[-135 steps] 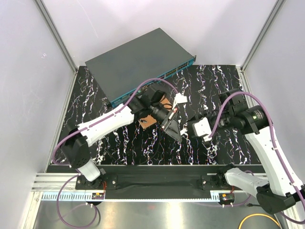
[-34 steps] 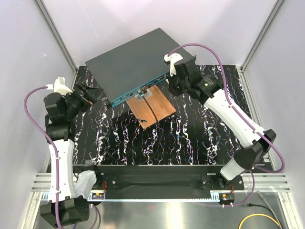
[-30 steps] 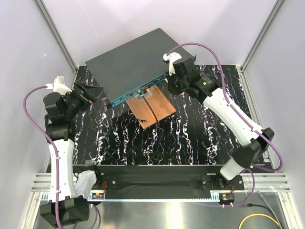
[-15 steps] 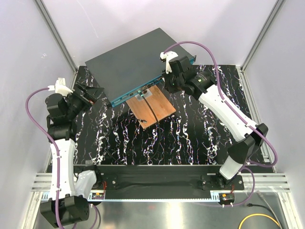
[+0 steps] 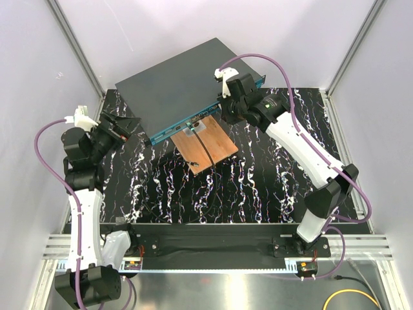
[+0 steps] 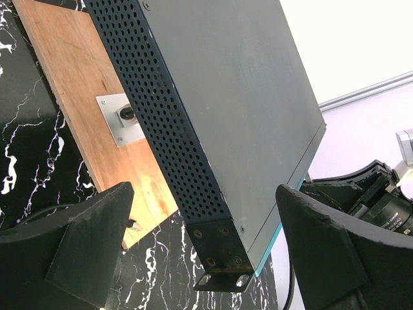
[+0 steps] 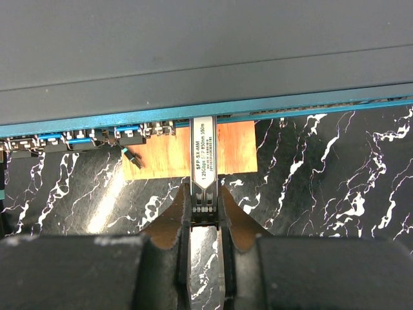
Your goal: Insert the plug into the switch port
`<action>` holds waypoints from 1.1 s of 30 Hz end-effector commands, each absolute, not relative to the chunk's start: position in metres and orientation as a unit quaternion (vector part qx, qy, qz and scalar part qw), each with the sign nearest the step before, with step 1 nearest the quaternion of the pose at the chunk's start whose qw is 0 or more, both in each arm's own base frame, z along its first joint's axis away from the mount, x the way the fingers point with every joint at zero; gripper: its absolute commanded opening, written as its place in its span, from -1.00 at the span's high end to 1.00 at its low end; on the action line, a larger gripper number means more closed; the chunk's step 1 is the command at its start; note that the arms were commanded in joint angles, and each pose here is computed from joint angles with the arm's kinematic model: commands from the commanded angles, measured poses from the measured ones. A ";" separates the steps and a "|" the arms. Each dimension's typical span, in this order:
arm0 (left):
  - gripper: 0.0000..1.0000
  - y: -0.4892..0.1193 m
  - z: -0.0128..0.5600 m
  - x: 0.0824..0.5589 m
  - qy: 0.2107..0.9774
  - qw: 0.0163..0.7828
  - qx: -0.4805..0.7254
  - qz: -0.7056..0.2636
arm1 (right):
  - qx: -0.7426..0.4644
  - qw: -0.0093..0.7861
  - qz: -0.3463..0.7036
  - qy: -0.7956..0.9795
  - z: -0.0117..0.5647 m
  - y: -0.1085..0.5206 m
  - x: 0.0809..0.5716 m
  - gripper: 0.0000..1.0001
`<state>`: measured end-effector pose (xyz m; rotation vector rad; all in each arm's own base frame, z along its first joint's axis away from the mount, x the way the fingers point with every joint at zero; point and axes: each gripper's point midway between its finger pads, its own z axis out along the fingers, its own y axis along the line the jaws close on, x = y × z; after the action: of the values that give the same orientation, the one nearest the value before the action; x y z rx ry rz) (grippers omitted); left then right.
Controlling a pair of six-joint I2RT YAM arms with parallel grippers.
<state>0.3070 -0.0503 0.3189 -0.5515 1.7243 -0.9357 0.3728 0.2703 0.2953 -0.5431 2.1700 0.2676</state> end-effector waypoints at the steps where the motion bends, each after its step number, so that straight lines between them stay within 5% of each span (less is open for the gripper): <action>1: -0.98 -0.053 0.335 0.303 0.704 0.549 -0.204 -0.401 | -0.212 0.453 0.127 0.857 0.317 0.279 0.377 1.00; 33: -0.98 -0.056 0.329 0.305 0.701 0.541 -0.206 -0.416 | -0.208 0.470 0.123 0.849 0.332 0.272 0.373 1.00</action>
<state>0.3054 -0.0544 0.3183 -0.5443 1.7088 -0.9743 0.3719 0.2722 0.2963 -0.5516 2.1751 0.2783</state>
